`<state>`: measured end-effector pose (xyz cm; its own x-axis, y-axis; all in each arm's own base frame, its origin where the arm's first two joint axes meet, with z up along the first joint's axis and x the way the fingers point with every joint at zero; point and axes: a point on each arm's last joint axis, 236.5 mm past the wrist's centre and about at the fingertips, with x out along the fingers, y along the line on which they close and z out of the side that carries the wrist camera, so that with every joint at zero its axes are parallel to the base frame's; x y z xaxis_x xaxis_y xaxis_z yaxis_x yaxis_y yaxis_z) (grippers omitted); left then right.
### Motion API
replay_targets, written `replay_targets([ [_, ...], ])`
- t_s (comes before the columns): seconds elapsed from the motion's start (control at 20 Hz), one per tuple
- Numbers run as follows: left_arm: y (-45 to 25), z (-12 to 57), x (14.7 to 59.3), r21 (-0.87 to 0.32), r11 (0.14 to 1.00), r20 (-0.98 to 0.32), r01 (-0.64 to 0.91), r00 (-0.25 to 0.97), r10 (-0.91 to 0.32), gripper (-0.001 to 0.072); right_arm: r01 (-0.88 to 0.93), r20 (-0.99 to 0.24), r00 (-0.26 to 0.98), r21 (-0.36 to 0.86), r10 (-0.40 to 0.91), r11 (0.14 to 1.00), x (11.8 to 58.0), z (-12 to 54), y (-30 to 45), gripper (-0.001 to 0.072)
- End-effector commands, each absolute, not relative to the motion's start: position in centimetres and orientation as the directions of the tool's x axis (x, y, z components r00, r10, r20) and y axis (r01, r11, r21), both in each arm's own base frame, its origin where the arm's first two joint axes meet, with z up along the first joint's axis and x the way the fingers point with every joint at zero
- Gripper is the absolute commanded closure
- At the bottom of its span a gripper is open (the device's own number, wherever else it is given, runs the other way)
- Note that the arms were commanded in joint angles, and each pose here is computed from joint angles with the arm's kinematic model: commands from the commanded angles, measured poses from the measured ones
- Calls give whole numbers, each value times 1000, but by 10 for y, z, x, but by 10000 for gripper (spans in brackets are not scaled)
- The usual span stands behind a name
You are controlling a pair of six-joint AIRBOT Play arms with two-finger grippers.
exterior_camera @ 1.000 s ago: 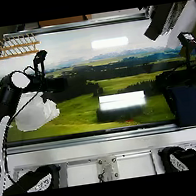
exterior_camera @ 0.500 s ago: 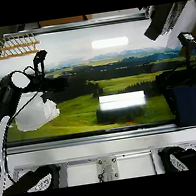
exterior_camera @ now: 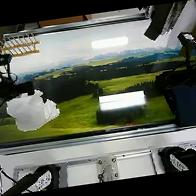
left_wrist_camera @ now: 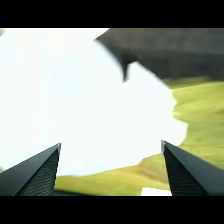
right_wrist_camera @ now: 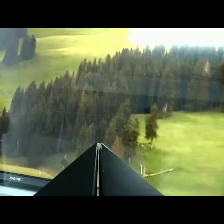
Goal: Fold the clothes and pants, and hang the long-sleeved shirts on hangers.
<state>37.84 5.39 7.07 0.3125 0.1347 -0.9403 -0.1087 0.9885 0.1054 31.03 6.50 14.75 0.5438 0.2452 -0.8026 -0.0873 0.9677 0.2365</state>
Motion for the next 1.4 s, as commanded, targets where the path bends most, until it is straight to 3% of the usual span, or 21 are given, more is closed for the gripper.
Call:
replay_targets([
  [0.0, 109, 31, 348, 189, 954, -951, -231, 199, 237, -5, -88, -802, 544, 237, 246, 968, 310, 148, 65, 697],
  [0.25, 97, -19, 343, 186, 966, -955, -179, 199, 220, -3, -88, -803, 544, 237, 246, 968, 310, 147, 65, 696],
  [0.3, 93, -19, 347, 183, 968, -952, -174, 214, 219, 142, -88, -802, 544, 237, 246, 968, 310, 148, 65, 696],
  [0.4, 82, -13, 359, 180, 973, -943, -146, 256, 213, 661, -88, -802, 544, 237, 246, 968, 310, 148, 65, 696],
  [0.45, 76, -3, 367, 179, 975, -936, -131, 283, 210, 703, -88, -802, 544, 237, 246, 968, 310, 148, 65, 696],
  [0.65, -10, 109, 424, 187, 979, -817, 75, 566, 112, 703, -111, -809, 547, 187, 217, 976, 311, 146, 59, 696],
  [0.85, -156, 233, 410, 244, 883, -599, 401, 778, -188, 702, -120, -799, 547, 220, 249, 968, 311, 148, 66, 696],
  [1.0, -239, 267, 361, 305, 744, -528, 594, 756, -387, 702, -139, -774, 552, 281, 310, 950, 312, 155, 80, 697],
  [1.1, -263, 259, 338, 329, 671, -560, 664, 710, -428, 702, -138, -757, 577, 280, 307, 950, 317, 159, 80, 697],
  [1.2, -260, 241, 338, 326, 661, -614, 676, 683, -395, 702, -138, -742, 596, 281, 307, 950, 321, 163, 80, 701],
  [1.35, -240, 218, 371, 317, 710, -649, 629, 690, -322, 702, -138, -741, 597, 281, 306, 950, 322, 163, 80, 701],
])
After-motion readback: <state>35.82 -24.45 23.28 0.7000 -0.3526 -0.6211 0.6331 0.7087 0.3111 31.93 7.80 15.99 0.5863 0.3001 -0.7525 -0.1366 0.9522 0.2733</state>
